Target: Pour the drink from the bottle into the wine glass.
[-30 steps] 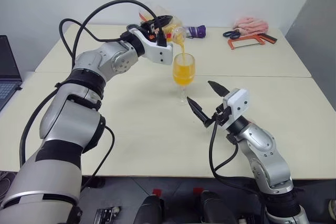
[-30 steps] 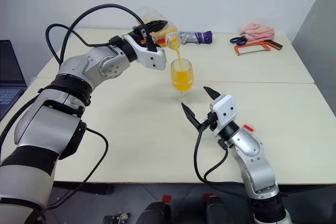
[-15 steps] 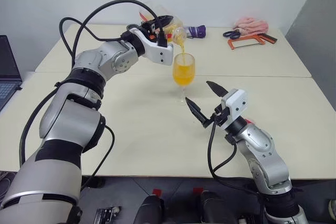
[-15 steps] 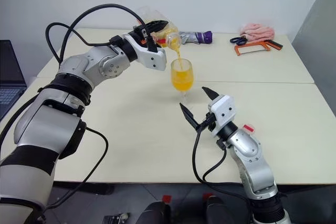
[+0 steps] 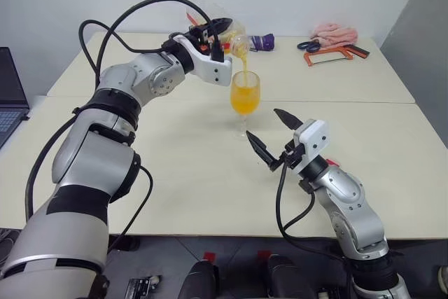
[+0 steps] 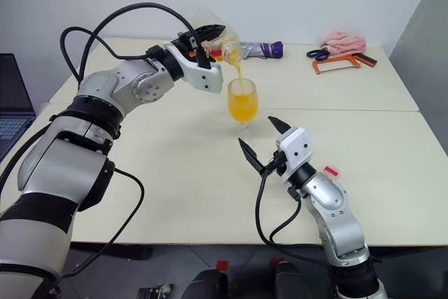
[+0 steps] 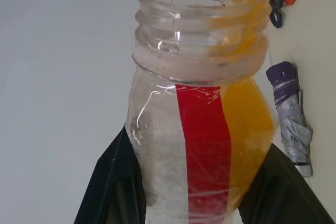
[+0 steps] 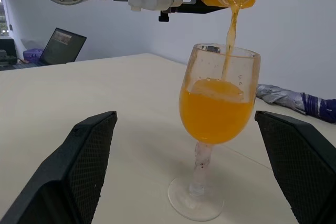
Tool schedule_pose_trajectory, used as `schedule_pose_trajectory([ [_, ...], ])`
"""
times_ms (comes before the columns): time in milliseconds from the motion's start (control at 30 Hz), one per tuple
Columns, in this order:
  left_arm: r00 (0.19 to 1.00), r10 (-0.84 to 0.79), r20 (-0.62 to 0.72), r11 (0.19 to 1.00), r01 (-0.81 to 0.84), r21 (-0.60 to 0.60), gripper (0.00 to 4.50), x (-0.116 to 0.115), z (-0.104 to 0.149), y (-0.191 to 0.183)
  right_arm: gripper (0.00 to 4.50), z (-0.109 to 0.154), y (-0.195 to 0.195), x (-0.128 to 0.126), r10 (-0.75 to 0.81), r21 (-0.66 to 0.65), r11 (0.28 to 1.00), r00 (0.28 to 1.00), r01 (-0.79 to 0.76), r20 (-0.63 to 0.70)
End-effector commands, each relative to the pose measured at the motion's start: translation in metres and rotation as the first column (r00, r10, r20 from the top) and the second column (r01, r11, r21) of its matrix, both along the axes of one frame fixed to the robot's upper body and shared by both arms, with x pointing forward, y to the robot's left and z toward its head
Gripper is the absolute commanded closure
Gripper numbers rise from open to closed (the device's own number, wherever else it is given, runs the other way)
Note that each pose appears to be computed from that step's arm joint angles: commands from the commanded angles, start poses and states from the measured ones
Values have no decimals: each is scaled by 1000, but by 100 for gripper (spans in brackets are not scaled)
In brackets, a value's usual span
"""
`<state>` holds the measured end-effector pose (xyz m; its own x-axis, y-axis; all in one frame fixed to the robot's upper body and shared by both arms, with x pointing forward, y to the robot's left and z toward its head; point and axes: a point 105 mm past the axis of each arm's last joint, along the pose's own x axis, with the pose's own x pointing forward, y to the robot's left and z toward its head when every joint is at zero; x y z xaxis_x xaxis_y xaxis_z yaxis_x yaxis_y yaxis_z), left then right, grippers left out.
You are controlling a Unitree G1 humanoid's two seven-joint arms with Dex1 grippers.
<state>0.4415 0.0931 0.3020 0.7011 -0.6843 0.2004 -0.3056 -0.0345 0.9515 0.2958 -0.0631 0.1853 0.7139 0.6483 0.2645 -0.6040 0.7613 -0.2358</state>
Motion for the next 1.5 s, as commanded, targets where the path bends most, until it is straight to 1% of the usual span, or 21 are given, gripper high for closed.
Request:
schedule_pose_trajectory([
  [33,997,-12,73,1000,14,-15,281,-5,25,0,0,7,2,-4,10,14,1000,999,-11,34],
  [367,997,-11,75,1000,12,-16,281,-5,26,0,0,6,2,-4,10,14,1000,999,-11,33],
  [533,998,-9,62,999,11,-37,281,-4,25,1,0,6,2,-4,10,13,1000,999,-10,33],
  [833,998,-38,-46,987,30,-161,281,-3,20,-1,0,7,2,-3,8,15,1000,999,-8,36],
  [1000,985,-87,-151,966,46,-253,281,-3,11,-4,0,9,3,-3,13,14,1000,999,-14,42],
  [1067,968,-119,-219,940,39,-340,281,-1,7,-2,0,11,4,-3,20,12,1000,999,-21,49],
  [1133,956,-145,-256,921,36,-389,281,-1,4,0,0,13,5,-3,32,9,999,998,-33,56],
  [1233,928,-190,-321,860,0,-510,281,2,2,8,0,16,8,-3,62,-1,998,996,-62,59],
  [1333,887,-227,-402,724,-122,-679,281,9,-5,40,0,18,17,-7,158,-54,986,986,-156,44],
  [1433,854,-251,-456,607,-228,-761,281,10,-18,68,0,18,24,-10,242,-105,965,970,-240,2],
  [1500,829,-273,-489,512,-305,-803,281,9,-30,89,0,16,29,-14,306,-136,941,951,-310,-53],
])
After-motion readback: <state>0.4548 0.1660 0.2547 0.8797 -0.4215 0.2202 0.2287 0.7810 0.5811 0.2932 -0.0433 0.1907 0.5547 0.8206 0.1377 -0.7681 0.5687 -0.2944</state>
